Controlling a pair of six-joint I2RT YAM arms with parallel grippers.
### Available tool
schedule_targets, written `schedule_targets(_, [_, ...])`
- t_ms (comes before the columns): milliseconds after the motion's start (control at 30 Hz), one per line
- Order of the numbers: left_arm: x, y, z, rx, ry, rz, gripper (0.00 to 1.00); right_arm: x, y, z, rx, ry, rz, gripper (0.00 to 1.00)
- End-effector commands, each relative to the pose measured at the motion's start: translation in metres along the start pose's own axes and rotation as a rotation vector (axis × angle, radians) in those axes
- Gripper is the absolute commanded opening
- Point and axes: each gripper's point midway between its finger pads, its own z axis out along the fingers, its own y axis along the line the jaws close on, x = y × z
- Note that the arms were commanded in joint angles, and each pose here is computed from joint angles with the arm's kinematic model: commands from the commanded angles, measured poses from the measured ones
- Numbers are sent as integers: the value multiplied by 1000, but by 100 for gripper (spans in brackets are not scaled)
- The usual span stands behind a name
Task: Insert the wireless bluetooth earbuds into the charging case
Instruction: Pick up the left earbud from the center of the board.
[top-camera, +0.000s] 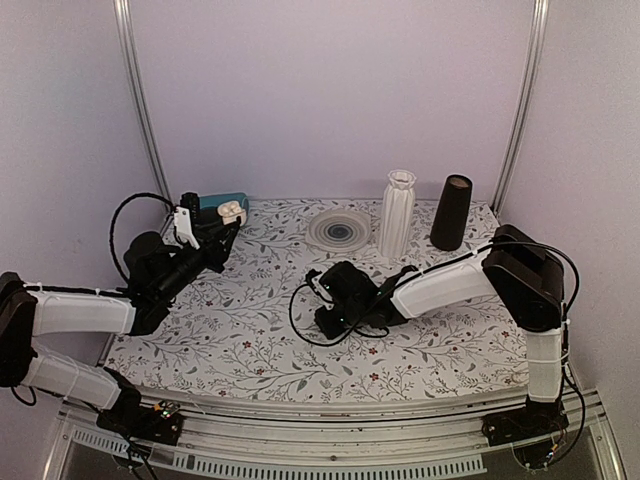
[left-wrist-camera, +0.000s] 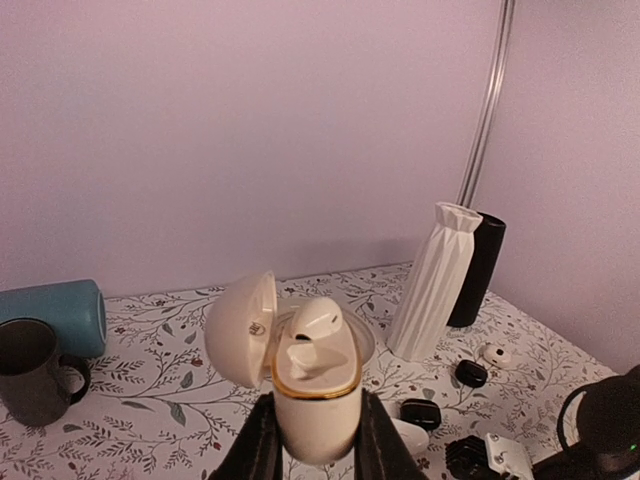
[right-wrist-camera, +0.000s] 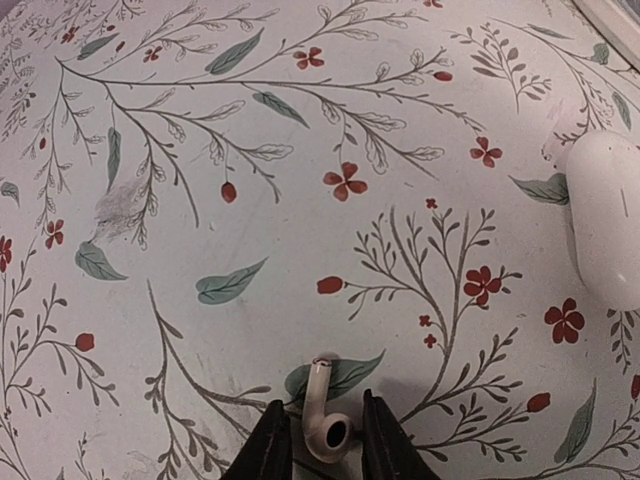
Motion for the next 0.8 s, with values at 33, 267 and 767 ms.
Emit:
schedule_targets(33, [-7, -8, 3, 18, -22, 27, 0, 37, -10, 7, 53, 99, -1, 26])
schedule_targets(267, [-7, -8, 2, 14, -20, 29, 0, 38, -12, 5, 65, 102, 10, 25])
schedule_targets(767, [-6, -8, 0, 12, -19, 39, 0, 41, -4, 3, 61, 106, 7, 23])
